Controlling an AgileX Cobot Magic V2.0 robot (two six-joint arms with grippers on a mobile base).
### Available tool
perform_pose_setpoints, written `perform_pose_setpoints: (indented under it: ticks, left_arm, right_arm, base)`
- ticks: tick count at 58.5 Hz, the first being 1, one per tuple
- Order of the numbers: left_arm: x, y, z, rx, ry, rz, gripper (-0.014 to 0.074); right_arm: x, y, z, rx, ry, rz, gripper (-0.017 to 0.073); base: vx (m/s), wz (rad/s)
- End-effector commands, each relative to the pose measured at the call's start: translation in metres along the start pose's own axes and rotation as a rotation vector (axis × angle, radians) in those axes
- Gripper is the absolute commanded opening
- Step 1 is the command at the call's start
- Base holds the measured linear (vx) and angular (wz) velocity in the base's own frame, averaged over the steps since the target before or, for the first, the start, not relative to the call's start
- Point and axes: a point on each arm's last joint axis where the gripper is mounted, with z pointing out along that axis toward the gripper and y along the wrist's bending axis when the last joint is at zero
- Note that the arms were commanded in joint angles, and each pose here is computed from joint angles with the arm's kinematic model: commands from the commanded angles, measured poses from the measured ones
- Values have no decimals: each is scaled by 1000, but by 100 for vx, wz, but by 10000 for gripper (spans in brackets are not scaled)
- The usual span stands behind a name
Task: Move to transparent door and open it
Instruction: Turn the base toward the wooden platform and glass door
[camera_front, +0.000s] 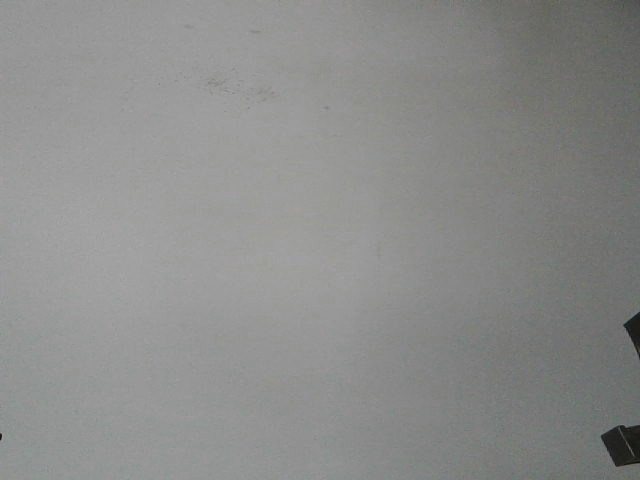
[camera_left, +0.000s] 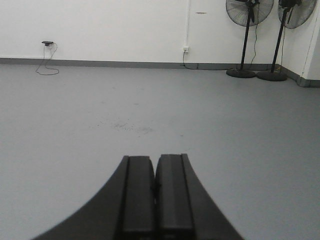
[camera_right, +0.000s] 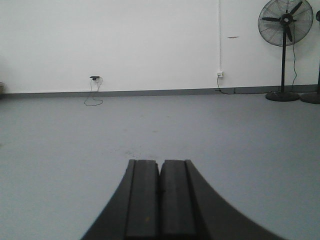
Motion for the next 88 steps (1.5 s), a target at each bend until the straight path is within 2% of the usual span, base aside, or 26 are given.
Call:
perform_pose_setpoints:
  ticks: [1,51,88]
  left_arm:
    - [-4,0,-1,5,-82,-8,-6]
    - [-4,0,-1,5,-82,-8,-6]
    - [-4,0,-1,5,-82,-8,-6]
  right_arm:
    - [-7,-1,-2,7,-97,-13,-9]
    - [-7,-1,-2,7,-97,-13,-9]
    - [-7,-1,-1,7,-95,-13,-9]
  base:
    - [0,0]
    - [2,1]
    - [27,14]
